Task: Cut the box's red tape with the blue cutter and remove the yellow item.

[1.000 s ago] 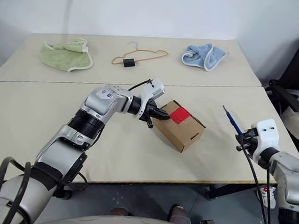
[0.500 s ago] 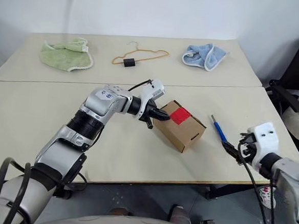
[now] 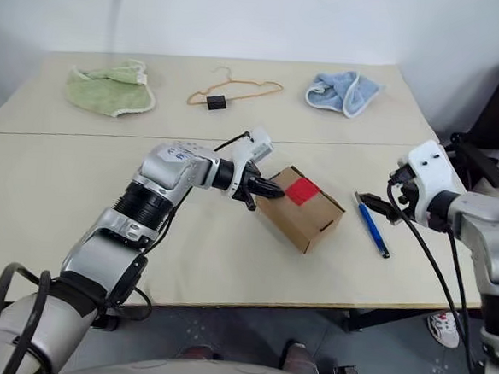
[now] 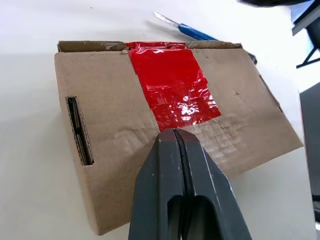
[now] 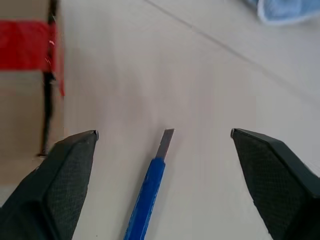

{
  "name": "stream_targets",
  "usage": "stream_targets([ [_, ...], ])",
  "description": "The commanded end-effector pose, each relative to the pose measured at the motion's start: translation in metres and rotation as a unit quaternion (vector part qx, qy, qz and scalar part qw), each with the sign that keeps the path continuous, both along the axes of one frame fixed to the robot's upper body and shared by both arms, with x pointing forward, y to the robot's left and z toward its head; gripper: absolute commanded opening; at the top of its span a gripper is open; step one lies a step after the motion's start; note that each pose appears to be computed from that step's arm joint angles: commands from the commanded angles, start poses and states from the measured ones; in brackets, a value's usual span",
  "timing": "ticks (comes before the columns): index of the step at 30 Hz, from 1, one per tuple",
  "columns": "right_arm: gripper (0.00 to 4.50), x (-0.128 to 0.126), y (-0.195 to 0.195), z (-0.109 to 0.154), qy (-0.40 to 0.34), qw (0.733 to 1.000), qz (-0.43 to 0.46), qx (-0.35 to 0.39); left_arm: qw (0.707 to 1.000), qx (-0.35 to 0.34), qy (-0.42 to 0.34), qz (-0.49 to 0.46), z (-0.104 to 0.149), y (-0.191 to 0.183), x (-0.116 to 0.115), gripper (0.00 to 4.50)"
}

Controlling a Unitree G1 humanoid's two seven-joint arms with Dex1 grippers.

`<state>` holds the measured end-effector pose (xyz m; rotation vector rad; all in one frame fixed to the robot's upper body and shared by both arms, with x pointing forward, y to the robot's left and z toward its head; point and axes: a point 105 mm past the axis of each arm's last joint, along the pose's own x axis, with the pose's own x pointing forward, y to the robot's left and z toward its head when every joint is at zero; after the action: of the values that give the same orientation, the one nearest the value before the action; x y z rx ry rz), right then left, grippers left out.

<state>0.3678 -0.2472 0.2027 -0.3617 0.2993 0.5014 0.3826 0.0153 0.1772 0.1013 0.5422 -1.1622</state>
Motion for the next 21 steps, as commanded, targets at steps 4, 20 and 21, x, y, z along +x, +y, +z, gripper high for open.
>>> stream_targets([
  [4,1.81,0.028,0.002,0.001,0.002,0.999,0.028,-0.035,0.999,-0.044,0.023,0.015,0.039,0.025,-0.002,0.0],
  [20,0.03,0.03,0.062,-0.044,0.092,0.975,0.185,-0.084,0.987,0.072,0.141,-0.031,-0.029,0.03,-0.046,0.0],
  [21,0.03,0.025,0.066,-0.044,0.093,0.973,0.196,-0.084,0.989,0.075,0.126,-0.025,-0.032,0.029,-0.042,0.0],
])
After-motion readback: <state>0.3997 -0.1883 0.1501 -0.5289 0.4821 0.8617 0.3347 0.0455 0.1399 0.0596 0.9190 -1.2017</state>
